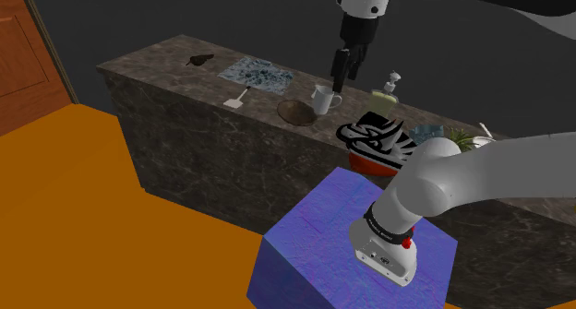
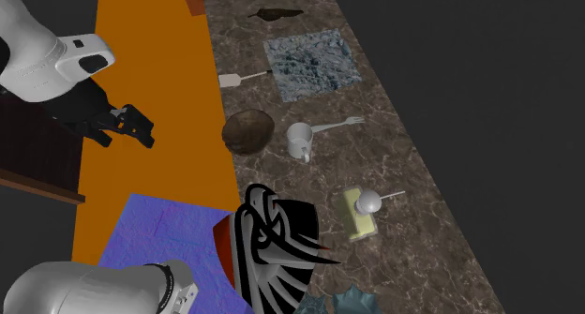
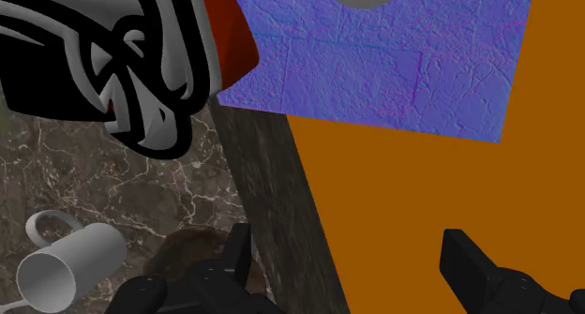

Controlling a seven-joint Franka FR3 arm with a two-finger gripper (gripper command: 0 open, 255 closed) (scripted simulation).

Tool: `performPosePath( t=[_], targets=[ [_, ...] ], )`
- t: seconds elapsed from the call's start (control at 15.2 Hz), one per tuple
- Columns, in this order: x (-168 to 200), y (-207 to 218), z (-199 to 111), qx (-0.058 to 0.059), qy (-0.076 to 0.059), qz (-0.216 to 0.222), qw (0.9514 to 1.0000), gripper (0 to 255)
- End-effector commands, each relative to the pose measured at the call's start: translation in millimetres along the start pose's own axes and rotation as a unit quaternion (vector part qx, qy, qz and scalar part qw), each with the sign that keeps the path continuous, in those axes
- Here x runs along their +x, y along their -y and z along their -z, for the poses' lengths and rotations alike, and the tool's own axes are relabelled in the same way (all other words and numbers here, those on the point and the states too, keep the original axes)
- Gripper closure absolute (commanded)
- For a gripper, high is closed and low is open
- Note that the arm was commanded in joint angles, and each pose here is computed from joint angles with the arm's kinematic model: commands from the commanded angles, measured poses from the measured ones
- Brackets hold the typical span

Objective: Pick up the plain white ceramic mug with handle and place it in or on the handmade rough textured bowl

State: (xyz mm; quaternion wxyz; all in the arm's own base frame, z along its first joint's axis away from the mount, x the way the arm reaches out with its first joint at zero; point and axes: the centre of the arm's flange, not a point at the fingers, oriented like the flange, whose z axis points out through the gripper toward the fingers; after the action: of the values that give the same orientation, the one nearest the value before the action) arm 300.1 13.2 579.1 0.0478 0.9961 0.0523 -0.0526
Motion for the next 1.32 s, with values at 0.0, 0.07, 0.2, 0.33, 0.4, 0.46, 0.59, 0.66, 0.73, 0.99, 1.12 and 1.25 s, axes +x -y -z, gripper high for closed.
performPosePath(
  t=[0.0, 0.07, 0.2, 0.33, 0.4, 0.46, 0.59, 0.66, 0.73, 0.99, 1.12, 1.25],
  targets=[
    [0.0, 0.0, 0.0, 0.0, 0.0, 0.0, 1.0, 0],
    [5.4, -10.0, -6.5, 0.001, -0.003, -0.002, 1.0, 0],
    [16.2, -30.1, -19.5, 0.004, -0.009, -0.007, 0.9999, 0],
    [26.9, -50.2, -32.4, 0.007, -0.015, -0.012, 0.9998, 0],
    [32.2, -60.3, -38.9, 0.008, -0.017, -0.015, 0.9997, 0],
    [37.6, -70.4, -45.4, 0.01, -0.02, -0.017, 0.9996, 0],
    [48.2, -90.6, -58.3, 0.012, -0.026, -0.022, 0.9993, 0],
    [53.5, -100.7, -64.7, 0.014, -0.029, -0.025, 0.9992, 0],
    [58.7, -110.8, -71.2, 0.015, -0.032, -0.027, 0.999, 0],
    [79.7, -151.4, -97.0, 0.02, -0.044, -0.037, 0.9982, 0],
    [90.2, -171.7, -109.9, 0.023, -0.049, -0.042, 0.9976, 0],
    [100.5, -192.1, -122.7, 0.026, -0.055, -0.047, 0.997, 0]
  ],
)
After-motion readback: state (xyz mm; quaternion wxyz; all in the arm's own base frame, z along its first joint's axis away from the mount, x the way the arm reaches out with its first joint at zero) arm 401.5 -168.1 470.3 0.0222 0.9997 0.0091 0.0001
